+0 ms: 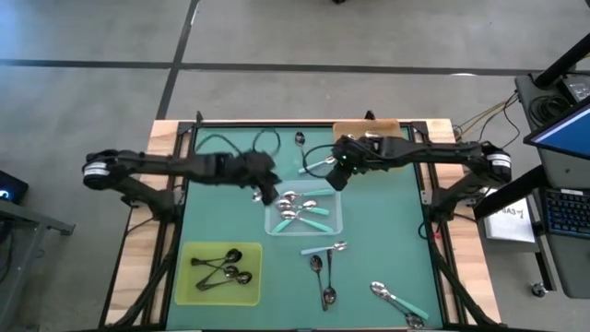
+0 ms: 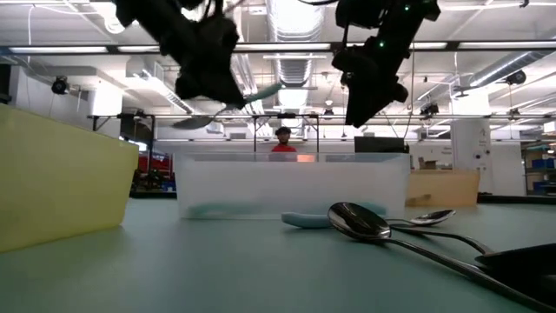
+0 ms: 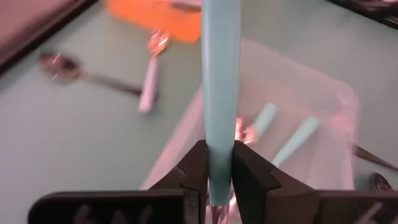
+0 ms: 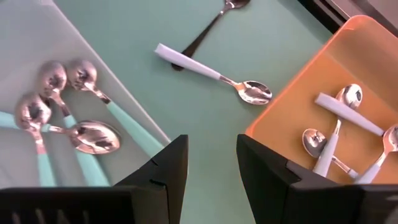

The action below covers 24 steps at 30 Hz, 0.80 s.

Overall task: Sort silverware by color (type)
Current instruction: Put the green spoon into the transparent bin, then put the black spoon into the yellow bin

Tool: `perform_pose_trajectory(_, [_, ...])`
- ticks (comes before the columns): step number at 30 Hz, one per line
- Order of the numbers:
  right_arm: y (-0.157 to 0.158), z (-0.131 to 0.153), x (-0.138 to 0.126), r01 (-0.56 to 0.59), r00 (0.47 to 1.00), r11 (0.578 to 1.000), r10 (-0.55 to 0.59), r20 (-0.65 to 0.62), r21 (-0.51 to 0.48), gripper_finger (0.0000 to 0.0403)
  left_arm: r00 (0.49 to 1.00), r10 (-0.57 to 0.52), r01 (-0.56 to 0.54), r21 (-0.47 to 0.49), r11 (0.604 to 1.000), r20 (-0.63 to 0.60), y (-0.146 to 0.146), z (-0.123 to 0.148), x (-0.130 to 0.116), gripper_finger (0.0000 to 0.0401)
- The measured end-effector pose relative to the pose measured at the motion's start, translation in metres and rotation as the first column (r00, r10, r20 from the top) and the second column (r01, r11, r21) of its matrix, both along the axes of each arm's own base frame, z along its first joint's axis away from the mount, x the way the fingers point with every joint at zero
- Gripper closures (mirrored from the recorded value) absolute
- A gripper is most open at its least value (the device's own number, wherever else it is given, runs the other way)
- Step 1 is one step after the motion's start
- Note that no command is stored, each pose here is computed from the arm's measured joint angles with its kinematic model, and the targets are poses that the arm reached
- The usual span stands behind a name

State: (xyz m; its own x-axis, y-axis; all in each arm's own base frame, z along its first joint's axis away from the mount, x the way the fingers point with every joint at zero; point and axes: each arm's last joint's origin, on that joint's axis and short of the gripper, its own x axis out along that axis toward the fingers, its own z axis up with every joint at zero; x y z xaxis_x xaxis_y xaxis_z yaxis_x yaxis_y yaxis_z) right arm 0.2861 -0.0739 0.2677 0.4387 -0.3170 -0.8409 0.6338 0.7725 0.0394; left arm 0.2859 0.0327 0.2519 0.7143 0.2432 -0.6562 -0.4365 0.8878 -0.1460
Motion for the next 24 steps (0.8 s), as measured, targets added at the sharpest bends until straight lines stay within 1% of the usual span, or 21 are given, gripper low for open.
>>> perform_pose_trajectory(2, [0.003, 0.002, -0.001, 0.002, 1.0, 1.0, -0.002, 0.011, 0.003, 0.0275, 1.0, -0.029, 0.028, 0.063, 0.998, 0.009, -0.016, 0.001, 0.009, 0.0355])
perform_pose_trajectory(4, [0.005, 0.004, -0.002, 0.001, 1.0, 1.0, -0.002, 0.014, 0.007, 0.0274, 0.999, -0.039, 0.038, 0.089, 0.995, 0.008, -0.027, 0.001, 0.016, 0.0343])
perform_pose_trajectory(7, [0.007, 0.003, -0.005, 0.012, 1.0, 1.0, -0.012, -0.007, 0.02, 0.0273, 0.999, -0.043, 0.042, 0.103, 0.994, 0.001, -0.035, -0.002, 0.026, 0.0328])
perform_pose_trajectory(10, [0.008, 0.002, -0.008, 0.023, 0.999, 0.999, -0.022, -0.042, 0.032, 0.0276, 1.0, -0.02, 0.022, 0.101, 0.995, -0.02, -0.035, -0.008, 0.034, 0.0318])
perform_pose_trajectory(14, [0.009, 0.0, -0.013, 0.033, 0.995, 0.998, -0.028, -0.095, 0.045, 0.0277, 1.0, -0.001, 0.004, 0.103, 0.995, -0.029, -0.031, -0.009, 0.043, 0.0308])
perform_pose_trajectory(18, [0.009, -0.001, -0.015, 0.04, 0.993, 0.998, -0.034, -0.116, 0.051, 0.0278, 0.999, -0.008, 0.014, 0.139, 0.99, -0.043, -0.024, -0.007, 0.049, 0.0301])
perform_pose_trajectory(19, [0.009, -0.001, -0.016, 0.038, 0.993, 0.998, -0.032, -0.115, 0.05, 0.0279, 0.999, 0.014, -0.008, 0.152, 0.988, -0.037, -0.019, -0.005, 0.051, 0.03])
perform_pose_trajectory(21, [0.009, 0.0, -0.016, 0.031, 0.993, 0.998, -0.026, -0.113, 0.046, 0.028, 0.995, 0.093, -0.088, 0.175, 0.981, -0.023, -0.005, -0.002, 0.055, 0.0299])
perform_pose_trajectory(24, [0.009, 0.0, -0.016, 0.031, 0.993, 0.999, -0.026, -0.112, 0.045, 0.0278, 0.982, 0.186, -0.179, 0.149, 0.972, -0.033, 0.015, -0.011, 0.062, 0.0298])
